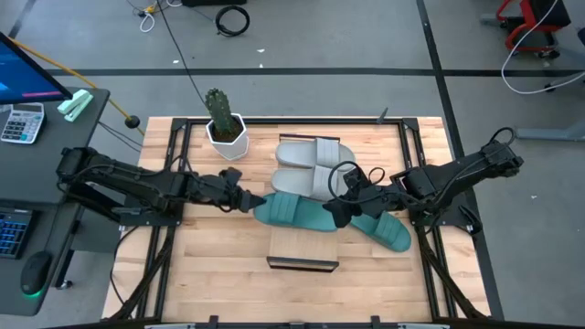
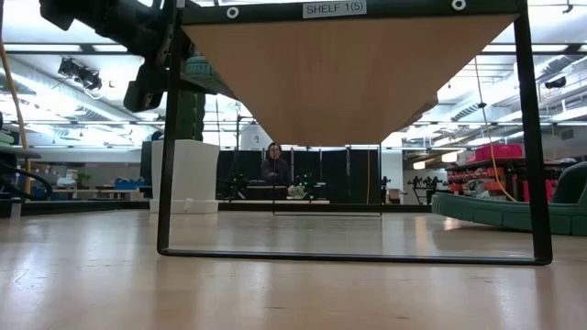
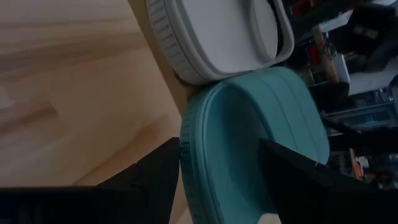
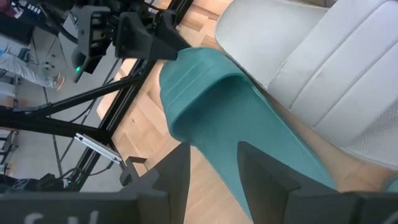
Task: Pick and place slides into the shelf
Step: Put the bottom green slipper onto the shelf
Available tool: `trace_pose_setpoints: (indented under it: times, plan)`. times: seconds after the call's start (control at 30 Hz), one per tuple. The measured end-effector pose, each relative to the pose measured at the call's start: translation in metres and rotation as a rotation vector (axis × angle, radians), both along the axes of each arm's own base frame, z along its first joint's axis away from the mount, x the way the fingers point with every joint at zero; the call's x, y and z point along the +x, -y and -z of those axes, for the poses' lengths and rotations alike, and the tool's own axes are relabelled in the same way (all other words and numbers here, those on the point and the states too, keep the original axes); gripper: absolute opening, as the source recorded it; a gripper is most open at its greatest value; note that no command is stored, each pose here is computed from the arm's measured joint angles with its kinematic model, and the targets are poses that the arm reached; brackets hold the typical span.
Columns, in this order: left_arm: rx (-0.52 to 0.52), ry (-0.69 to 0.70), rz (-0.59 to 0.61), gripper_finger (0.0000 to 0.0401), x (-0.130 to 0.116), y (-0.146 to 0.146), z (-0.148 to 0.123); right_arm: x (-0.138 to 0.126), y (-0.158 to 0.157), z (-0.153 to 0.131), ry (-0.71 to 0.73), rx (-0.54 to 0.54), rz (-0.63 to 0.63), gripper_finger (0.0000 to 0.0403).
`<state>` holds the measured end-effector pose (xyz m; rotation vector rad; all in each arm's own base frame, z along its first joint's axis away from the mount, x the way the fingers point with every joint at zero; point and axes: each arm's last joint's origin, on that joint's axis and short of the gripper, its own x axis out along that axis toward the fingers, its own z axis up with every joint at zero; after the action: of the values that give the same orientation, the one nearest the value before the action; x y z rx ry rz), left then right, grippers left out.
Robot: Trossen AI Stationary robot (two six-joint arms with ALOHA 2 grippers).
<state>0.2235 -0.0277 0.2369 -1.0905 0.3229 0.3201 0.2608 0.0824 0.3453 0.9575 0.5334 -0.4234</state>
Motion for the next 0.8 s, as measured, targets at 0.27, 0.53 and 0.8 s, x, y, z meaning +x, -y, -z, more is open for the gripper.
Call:
trace_pose_setpoints:
  times: [0.27,0.53,0.8]
  plan:
    - [0.023,0.055,0.010,0.0223,0.002,0.000,-0.005,-0.002,-0.002,0.001,-0.032,-0.007,-0.061,0.0140]
    - [0.044,0.081,0.021,0.0214,0.003,0.000,-0.008,-0.027,0.006,-0.001,-0.137,-0.028,-0.026,0.0140]
    - [0.043,0.068,0.044,0.0164,0.003,0.001,-0.007,-0.032,0.009,-0.005,-0.113,-0.032,-0.002,0.0140]
